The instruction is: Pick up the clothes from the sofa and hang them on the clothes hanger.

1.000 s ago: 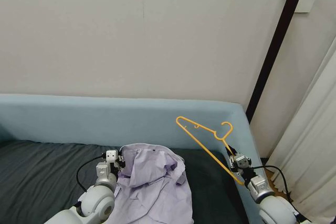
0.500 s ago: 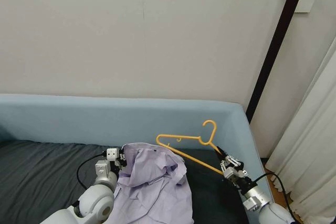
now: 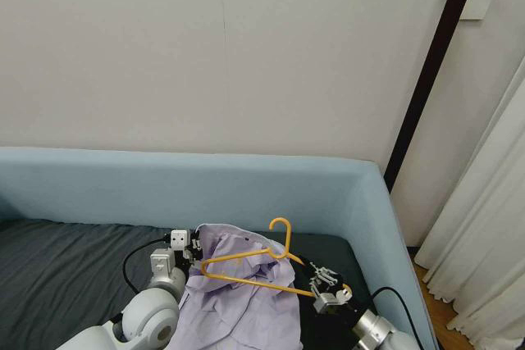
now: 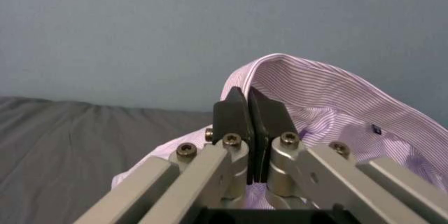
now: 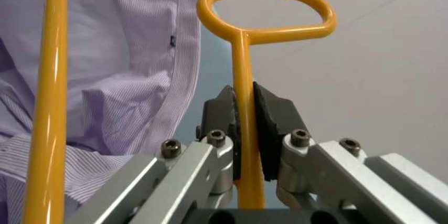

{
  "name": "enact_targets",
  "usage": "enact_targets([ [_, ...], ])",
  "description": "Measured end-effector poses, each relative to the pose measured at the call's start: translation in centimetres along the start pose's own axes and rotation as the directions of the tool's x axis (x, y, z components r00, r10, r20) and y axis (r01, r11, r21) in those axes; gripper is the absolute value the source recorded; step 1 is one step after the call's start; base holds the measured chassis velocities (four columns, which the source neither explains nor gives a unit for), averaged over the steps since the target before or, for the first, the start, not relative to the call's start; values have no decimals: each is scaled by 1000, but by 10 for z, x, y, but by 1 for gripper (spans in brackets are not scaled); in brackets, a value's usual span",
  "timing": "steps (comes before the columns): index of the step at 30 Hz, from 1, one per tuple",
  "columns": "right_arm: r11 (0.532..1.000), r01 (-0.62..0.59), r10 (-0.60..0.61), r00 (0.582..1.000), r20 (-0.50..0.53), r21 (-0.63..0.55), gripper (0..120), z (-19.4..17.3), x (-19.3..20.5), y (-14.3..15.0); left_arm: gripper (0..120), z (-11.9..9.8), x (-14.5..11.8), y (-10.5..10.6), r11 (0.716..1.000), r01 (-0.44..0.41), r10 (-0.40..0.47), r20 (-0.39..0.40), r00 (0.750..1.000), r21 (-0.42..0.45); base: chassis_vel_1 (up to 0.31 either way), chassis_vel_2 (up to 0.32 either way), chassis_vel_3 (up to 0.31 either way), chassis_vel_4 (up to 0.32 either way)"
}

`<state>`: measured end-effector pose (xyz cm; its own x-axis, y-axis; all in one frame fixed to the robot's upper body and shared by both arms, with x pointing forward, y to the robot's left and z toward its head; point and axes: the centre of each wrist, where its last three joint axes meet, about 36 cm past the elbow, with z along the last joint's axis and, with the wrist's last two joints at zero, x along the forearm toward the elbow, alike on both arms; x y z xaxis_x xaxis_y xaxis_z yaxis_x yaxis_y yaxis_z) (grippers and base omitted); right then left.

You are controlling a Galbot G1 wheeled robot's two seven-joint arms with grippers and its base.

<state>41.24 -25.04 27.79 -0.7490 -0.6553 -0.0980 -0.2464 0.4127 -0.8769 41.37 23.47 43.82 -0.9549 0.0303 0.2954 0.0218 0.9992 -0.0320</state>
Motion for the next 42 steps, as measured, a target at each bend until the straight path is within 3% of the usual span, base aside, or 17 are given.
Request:
enact_targets([
  [14, 999, -29, 34, 992, -123, 42, 6, 7, -24, 16, 0, -1, 4, -8, 1000, -7, 7, -4, 1000, 20, 0, 0, 0, 0],
  [30, 992, -115, 125, 968, -216, 61, 6, 5, -31, 13, 0, -4, 20, -83, 980, -198, 199, -46, 979, 18, 0, 0, 0, 0],
  [42, 989, -134, 145, 966, -212, 68, 6, 3, -46, 9, 0, -11, 22, -109, 970, -241, 242, -21, 970, 27, 0, 0, 0, 0],
])
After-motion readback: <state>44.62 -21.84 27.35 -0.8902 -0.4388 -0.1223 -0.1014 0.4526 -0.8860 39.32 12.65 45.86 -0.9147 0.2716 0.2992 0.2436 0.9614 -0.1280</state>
